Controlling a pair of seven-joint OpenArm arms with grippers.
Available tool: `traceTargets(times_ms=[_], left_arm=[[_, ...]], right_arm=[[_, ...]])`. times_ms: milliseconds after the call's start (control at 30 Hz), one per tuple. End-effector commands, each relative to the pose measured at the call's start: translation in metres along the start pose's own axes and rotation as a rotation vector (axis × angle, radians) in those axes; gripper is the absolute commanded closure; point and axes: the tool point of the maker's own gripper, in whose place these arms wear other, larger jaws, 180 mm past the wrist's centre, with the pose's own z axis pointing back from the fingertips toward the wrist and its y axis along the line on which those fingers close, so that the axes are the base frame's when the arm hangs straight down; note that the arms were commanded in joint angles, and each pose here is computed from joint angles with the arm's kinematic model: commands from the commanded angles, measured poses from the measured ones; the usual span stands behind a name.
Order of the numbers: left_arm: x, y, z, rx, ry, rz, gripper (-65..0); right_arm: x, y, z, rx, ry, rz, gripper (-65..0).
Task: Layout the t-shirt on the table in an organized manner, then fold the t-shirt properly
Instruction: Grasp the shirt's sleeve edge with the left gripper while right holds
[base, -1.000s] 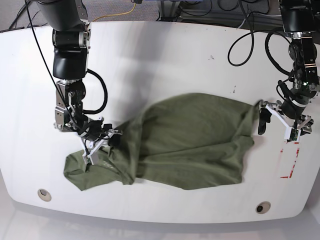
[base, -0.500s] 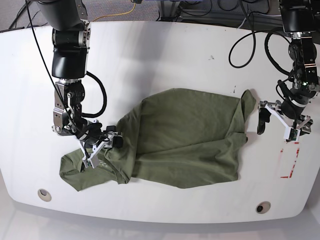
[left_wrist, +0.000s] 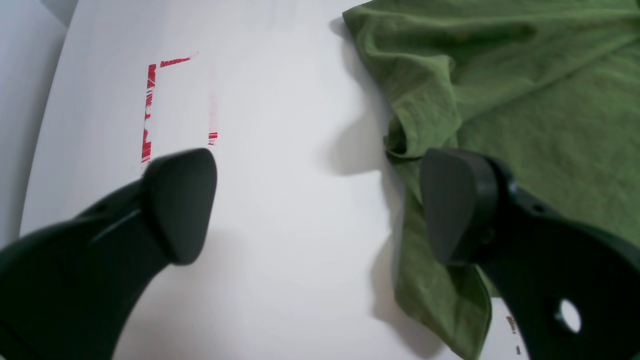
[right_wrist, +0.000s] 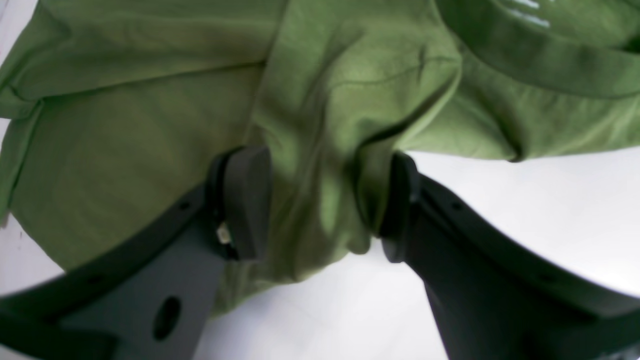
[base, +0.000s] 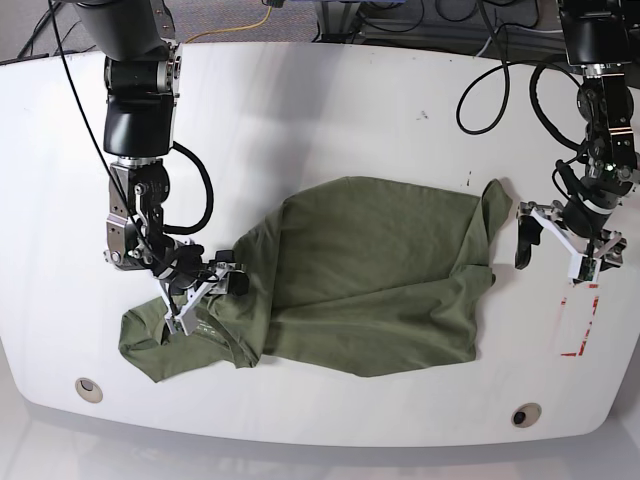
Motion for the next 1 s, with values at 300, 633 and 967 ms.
traceTargets(times_ms=[300, 633, 967], left_arm=[[0.02, 0.009, 0.003, 0.017, -0.056, -0.017, -62.2], [0.02, 0.009, 0.003, 0.017, -0.056, -0.017, -62.2], [0.02, 0.009, 0.003, 0.017, -0.056, -0.017, -62.2]], right_arm=[[0.028, -0.009, 0.013, -0.016, -0.067, 0.03, -32.5], [0.029, -0.019, 0.019, -0.038, -0.067, 0.033, -31.9], [0.027, -0.016, 0.017, -0.03, -0.061, 0.036, -1.9]])
